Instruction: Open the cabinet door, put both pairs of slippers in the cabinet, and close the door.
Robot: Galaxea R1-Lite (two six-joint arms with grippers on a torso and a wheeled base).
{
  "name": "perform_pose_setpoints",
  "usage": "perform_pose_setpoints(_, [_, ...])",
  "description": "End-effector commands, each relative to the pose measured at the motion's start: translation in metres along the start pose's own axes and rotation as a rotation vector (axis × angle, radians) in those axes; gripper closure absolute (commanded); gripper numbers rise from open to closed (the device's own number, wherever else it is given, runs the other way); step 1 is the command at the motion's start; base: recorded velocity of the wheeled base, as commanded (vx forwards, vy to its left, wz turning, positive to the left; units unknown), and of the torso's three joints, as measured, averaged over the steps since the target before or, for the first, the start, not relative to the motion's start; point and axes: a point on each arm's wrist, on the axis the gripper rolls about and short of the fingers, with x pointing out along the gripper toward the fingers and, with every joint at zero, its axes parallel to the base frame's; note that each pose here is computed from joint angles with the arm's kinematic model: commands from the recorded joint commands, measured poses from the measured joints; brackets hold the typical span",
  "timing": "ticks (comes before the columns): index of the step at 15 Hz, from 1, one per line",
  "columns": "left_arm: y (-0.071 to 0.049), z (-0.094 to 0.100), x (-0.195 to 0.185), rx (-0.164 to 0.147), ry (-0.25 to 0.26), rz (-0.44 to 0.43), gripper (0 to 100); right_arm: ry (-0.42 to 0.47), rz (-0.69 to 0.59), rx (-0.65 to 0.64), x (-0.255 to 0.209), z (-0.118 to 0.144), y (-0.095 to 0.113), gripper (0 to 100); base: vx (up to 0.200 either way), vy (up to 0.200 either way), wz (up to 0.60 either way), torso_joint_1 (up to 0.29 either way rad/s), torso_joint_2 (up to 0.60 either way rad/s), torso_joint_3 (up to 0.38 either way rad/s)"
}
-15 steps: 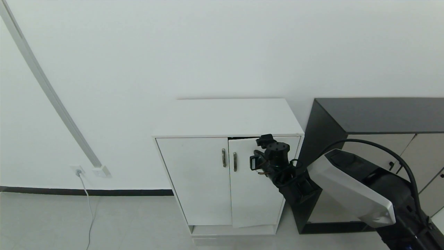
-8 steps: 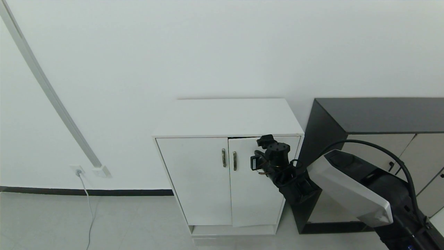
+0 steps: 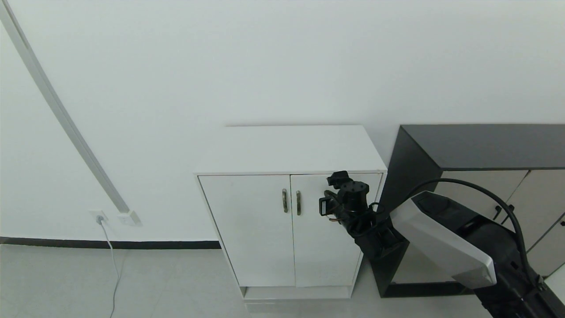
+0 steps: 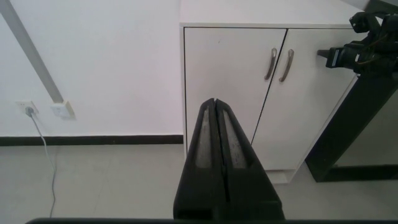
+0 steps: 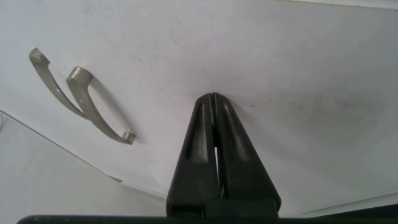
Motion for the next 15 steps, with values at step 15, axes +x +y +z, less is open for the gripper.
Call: perform_pose_setpoints(15, [0.0, 0.0, 0.0001, 0.0, 0.001, 0.0, 100, -0.025, -0.003, -0.005, 0.0074, 0.0028, 0.0011, 100, 0.0, 0.0, 0.0, 0.0, 0.0, 0.0])
